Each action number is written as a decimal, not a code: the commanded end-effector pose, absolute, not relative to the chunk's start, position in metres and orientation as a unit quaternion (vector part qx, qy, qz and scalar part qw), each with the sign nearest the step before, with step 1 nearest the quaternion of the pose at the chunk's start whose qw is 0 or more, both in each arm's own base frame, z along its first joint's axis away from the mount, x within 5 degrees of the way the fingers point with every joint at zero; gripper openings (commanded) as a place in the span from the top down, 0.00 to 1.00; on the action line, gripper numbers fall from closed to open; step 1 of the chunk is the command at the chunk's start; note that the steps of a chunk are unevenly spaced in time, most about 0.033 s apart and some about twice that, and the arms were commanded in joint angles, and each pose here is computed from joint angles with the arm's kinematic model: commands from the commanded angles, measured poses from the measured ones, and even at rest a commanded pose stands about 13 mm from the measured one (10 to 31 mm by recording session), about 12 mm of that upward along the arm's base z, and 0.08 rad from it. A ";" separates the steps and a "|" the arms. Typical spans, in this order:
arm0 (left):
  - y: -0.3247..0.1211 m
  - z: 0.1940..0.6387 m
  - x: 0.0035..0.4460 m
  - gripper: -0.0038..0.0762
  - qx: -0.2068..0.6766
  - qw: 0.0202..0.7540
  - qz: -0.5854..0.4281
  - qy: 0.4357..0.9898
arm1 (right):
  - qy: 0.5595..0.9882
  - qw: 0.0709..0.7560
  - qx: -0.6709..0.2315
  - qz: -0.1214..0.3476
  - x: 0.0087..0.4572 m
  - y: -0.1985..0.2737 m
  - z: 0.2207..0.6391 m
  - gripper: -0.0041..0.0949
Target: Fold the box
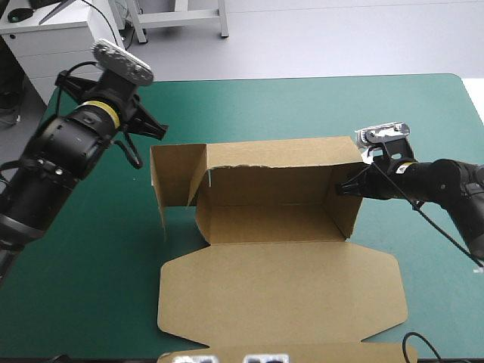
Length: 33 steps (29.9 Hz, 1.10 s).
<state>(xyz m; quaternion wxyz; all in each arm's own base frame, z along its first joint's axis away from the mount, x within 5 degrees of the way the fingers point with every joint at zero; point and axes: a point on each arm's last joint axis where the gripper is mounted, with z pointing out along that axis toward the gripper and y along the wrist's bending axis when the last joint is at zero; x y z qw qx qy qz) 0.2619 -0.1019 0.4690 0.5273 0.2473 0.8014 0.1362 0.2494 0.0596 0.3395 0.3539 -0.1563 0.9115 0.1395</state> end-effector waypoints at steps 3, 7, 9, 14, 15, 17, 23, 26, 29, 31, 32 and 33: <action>-0.051 0.476 0.267 0.95 0.162 0.538 0.069 0.824 | 0.914 0.339 -0.156 0.162 0.255 0.066 0.371 0.96; -0.023 0.452 0.275 0.96 0.106 0.503 0.021 0.857 | 0.924 0.299 -0.166 0.169 0.273 0.070 0.376 0.96; -0.014 0.439 0.277 0.96 0.086 0.484 0.006 0.871 | 0.930 0.279 -0.164 0.174 0.285 0.073 0.375 0.96; -0.009 0.410 0.278 0.96 0.085 0.444 -0.007 0.892 | 0.943 0.226 -0.168 0.180 0.317 0.079 0.367 0.96; -0.009 0.407 0.278 0.96 0.085 0.440 -0.008 0.894 | 0.945 0.212 -0.170 0.181 0.326 0.080 0.363 0.96; -0.009 0.405 0.278 0.96 0.085 0.438 -0.008 0.895 | 0.948 0.194 -0.173 0.182 0.339 0.084 0.355 0.96; -0.008 0.404 0.279 0.96 0.085 0.440 -0.007 0.894 | 0.946 0.205 -0.189 0.166 0.373 0.100 0.344 0.96; -0.009 0.403 0.278 0.96 0.086 0.434 -0.007 0.897 | 0.945 0.218 -0.202 0.138 0.385 0.107 0.336 0.96; -0.009 0.403 0.278 0.96 0.086 0.433 -0.007 0.897 | 0.946 0.227 -0.199 0.117 0.390 0.113 0.329 0.92; -0.009 0.403 0.278 0.96 0.086 0.433 -0.007 0.897 | 0.947 0.234 -0.197 0.095 0.392 0.116 0.327 0.83; -0.009 0.403 0.278 0.96 0.086 0.433 -0.007 0.897 | 0.947 0.239 -0.199 0.081 0.392 0.117 0.327 0.78; -0.009 0.403 0.278 0.96 0.086 0.432 -0.008 0.898 | 0.946 0.241 -0.205 0.067 0.392 0.118 0.327 0.72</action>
